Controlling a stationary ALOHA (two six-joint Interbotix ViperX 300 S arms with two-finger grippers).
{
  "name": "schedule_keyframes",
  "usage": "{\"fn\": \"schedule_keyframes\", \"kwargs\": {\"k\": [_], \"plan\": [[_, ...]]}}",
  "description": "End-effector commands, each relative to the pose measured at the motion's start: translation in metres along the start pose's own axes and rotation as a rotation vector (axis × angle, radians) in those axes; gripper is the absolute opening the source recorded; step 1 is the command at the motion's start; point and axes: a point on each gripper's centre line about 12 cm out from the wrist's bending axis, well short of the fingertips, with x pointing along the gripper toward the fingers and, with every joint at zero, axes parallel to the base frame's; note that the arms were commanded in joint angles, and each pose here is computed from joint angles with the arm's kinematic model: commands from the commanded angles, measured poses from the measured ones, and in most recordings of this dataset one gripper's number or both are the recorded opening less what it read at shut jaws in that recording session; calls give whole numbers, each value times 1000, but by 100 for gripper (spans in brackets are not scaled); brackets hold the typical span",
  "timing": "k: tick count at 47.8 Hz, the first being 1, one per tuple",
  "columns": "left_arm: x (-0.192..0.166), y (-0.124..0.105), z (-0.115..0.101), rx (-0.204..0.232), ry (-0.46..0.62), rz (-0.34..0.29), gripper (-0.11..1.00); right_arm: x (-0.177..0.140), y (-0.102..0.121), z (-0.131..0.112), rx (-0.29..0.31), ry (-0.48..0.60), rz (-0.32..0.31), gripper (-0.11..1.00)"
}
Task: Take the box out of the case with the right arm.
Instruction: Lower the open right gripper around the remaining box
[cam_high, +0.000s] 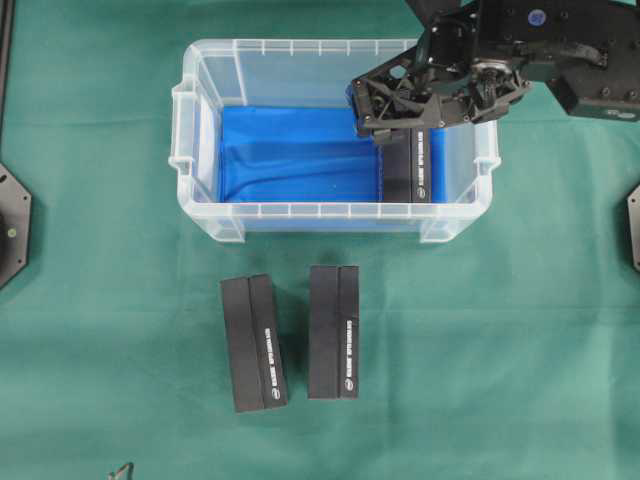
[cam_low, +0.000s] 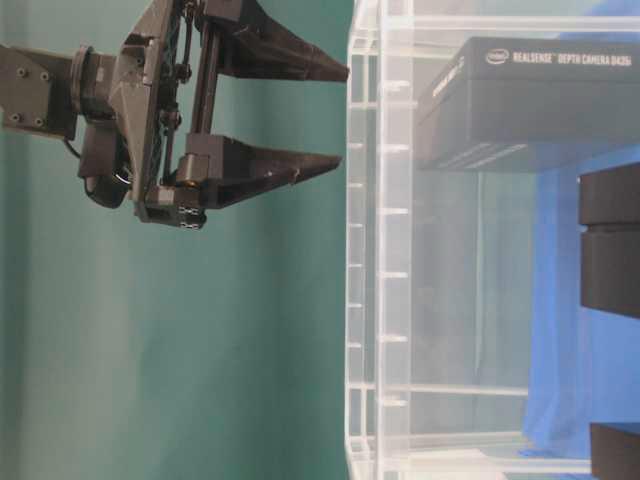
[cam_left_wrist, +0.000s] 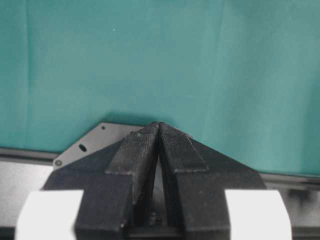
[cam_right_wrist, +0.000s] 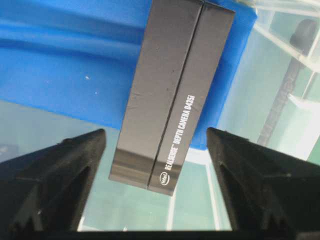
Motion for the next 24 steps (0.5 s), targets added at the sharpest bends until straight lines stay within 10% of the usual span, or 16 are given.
{"fn": "schedule_keyframes", "kwargs": {"k": [1,24], "plan": [[-2,0,2,0,-10,1,0,-13,4,0,-1,-9,41,91],[-1,0,2,-1,-7,2,0,-13,5,-2,10,-10,41,92]]}}
